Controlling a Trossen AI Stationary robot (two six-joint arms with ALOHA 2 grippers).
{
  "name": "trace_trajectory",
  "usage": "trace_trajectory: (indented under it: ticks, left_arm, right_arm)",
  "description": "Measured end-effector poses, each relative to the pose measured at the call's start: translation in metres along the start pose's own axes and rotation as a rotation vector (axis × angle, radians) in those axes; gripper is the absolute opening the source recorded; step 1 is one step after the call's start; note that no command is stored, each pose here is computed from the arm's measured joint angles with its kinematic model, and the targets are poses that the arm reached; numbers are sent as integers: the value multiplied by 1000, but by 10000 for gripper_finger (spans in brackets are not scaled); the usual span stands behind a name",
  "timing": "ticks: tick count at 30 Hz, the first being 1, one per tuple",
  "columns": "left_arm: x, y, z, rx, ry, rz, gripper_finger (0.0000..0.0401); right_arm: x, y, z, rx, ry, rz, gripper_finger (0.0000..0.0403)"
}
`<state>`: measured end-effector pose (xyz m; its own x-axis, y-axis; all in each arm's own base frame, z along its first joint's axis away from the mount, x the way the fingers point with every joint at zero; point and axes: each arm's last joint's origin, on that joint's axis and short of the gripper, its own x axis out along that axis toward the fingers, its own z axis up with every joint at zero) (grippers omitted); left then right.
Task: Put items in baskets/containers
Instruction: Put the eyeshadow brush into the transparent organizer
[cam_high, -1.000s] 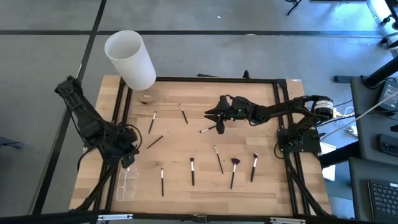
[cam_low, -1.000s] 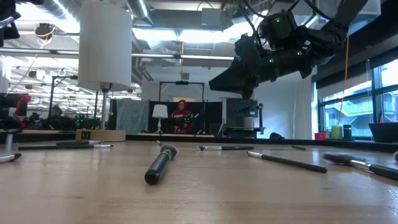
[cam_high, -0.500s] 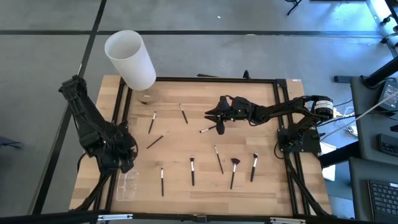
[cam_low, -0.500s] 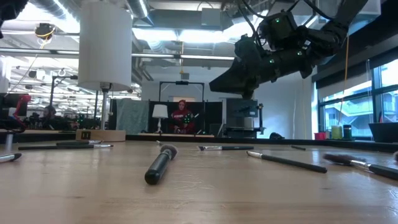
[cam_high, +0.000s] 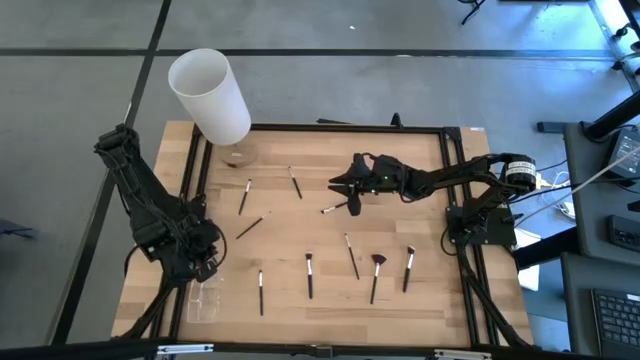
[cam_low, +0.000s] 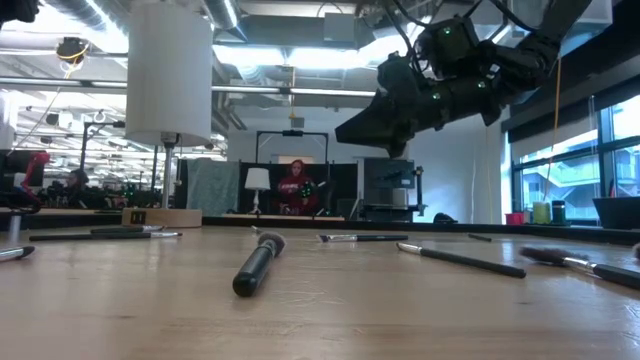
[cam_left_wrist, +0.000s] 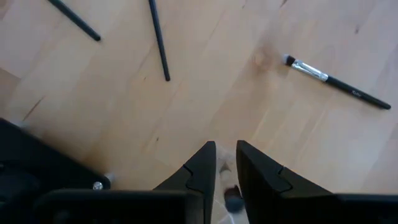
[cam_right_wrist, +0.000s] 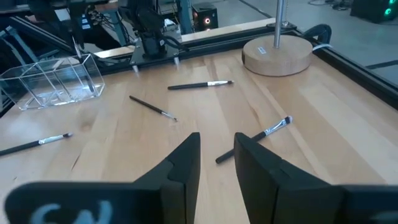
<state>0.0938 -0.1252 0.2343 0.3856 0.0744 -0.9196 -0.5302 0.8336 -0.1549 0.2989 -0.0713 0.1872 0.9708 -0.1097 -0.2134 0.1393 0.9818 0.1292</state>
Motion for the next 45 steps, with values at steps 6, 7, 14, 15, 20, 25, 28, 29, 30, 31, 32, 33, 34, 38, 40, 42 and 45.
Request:
trace_trajectory:
  ticks: [6, 7, 14, 15, 20, 25, 28, 29, 30, 31, 32, 33, 34, 38, 40, 42, 45]
  left_arm:
    - [3, 3, 14, -17, -16, 24, 91]
    - [4, 4, 16, -16, -19, 27, 96]
    - [4, 14, 37, 10, -51, 49, 135]
    - [4, 16, 40, 13, -66, 55, 140]
    - [5, 24, 56, 24, -182, 122, 162]
    - [10, 32, 73, -127, -355, 241, 168]
    - [19, 36, 81, -218, -348, 298, 168]
    - [25, 39, 83, -243, -332, 328, 168]
    - [31, 43, 84, -266, -312, 361, 168]
    - [39, 46, 86, -292, -291, 393, 168]
    - [46, 49, 88, -319, -270, 422, 168]
    - [52, 52, 91, -341, -245, 453, 168]
    - [59, 56, 93, -356, -216, 491, 168]
    - [77, 68, 106, -363, -136, 614, 168]
    - [85, 74, 113, -365, -115, 643, 168]
    - [92, 78, 122, -364, -94, 634, 168]
    - [106, 83, 134, -363, -63, 589, 168]
  right_arm:
    - [0, 0, 3, -4, -34, 4, 97]
    - [0, 0, 3, -4, -35, 4, 97]
    - [0, 1, 3, 0, -34, 5, 97]
    - [0, 1, 3, 5, -34, 6, 97]
    - [0, 1, 3, 14, -34, 6, 97]
    - [0, 1, 3, 46, -34, 6, 97]
    - [0, 1, 3, 73, -33, 6, 97]
    - [0, 1, 3, 82, -33, 4, 97]
    - [0, 0, 3, 90, -33, -4, 97]
    - [0, 0, 3, 97, -34, -13, 97]
    - [0, 0, 3, 102, -33, -21, 97]
    - [0, 0, 3, 103, -31, -27, 97]
    - [0, 0, 2, 104, -28, -27, 97]
    - [0, 0, 2, 105, -21, -30, 97]
    - [0, -1, 2, 104, -21, -30, 97]
    - [0, -1, 2, 103, -21, -30, 97]
    - [0, -1, 1, 101, -16, -32, 97]
